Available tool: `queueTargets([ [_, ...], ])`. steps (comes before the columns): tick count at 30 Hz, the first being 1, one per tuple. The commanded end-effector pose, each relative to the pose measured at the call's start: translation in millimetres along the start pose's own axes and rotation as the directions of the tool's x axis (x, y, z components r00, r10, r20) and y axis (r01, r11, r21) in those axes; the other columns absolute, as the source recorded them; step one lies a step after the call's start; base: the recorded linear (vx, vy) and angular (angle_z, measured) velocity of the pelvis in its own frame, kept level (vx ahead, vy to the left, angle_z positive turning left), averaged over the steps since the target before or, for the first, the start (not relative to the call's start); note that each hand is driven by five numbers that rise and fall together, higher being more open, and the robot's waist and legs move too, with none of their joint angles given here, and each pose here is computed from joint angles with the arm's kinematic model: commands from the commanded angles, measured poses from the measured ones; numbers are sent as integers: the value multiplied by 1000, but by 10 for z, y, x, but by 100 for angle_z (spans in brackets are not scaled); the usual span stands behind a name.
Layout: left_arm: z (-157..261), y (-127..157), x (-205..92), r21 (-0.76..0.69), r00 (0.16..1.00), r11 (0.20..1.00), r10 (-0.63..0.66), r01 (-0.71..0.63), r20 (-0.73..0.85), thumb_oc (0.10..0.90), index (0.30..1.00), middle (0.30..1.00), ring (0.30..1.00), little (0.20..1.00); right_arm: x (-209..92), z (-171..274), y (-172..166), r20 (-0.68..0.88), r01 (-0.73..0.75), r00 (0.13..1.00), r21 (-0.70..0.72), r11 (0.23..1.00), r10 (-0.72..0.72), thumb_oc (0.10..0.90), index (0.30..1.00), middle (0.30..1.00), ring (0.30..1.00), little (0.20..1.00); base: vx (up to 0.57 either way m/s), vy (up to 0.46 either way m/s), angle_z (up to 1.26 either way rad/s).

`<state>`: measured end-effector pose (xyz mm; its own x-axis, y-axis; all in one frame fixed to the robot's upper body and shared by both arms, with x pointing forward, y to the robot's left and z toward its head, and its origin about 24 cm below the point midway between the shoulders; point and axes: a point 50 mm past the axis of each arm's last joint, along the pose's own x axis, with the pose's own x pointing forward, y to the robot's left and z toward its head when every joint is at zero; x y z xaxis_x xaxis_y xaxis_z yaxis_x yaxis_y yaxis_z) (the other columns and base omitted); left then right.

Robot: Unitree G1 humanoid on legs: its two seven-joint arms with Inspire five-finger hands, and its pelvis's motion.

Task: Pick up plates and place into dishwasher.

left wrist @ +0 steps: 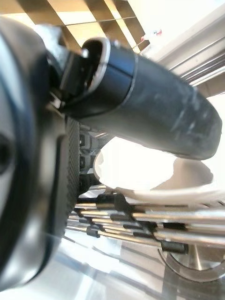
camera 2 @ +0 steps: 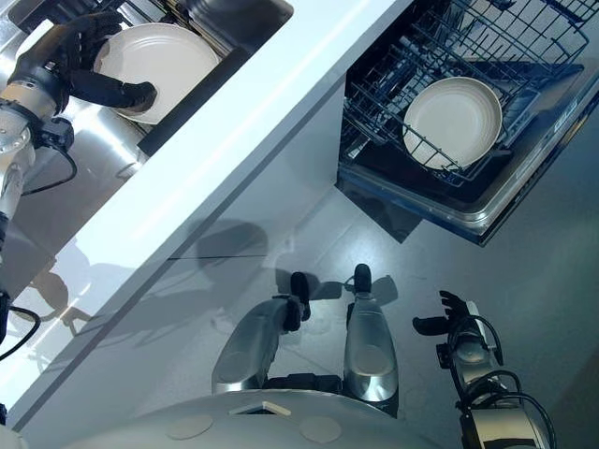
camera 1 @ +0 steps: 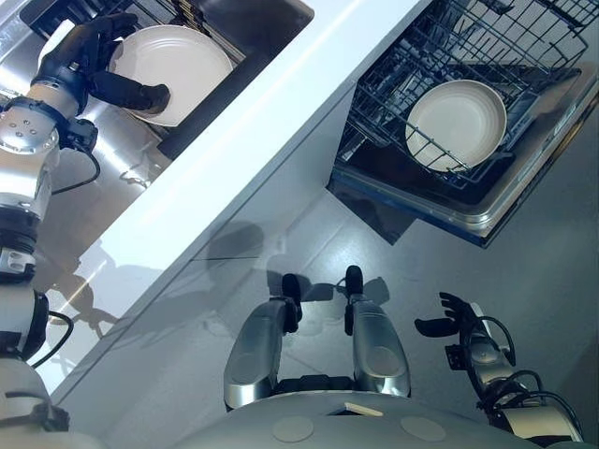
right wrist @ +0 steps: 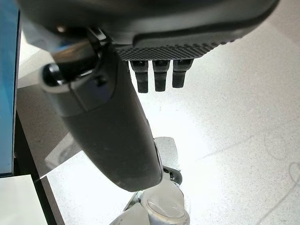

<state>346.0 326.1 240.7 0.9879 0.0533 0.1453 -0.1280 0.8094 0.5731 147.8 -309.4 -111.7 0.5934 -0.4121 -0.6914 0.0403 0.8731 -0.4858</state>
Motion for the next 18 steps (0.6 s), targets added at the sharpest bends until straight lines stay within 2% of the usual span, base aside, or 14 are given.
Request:
queueTargets([
  [1, 245, 453, -46, -84, 984, 984, 166, -160, 71, 800, 900, 900, 900, 900, -79, -244, -211, -48, 48, 998, -46, 998, -50, 800, 900, 900, 900, 900, 0, 0, 0],
  [12, 340, 282, -65, -397, 944, 902, 266, -171, 197, 800, 900, 900, 900, 900, -96, -296, -182, -55, 45, 997, -48, 998, -48, 800, 900, 900, 900, 900, 12, 0, 0],
  [18, 209, 74, -40, -482, 965, 869, 212, -114, 155, 800, 900, 900, 900, 900, -104, -302, -219, -47, 54, 997, -43, 998, -57, 800, 900, 900, 900, 900, -21, -5, 1],
])
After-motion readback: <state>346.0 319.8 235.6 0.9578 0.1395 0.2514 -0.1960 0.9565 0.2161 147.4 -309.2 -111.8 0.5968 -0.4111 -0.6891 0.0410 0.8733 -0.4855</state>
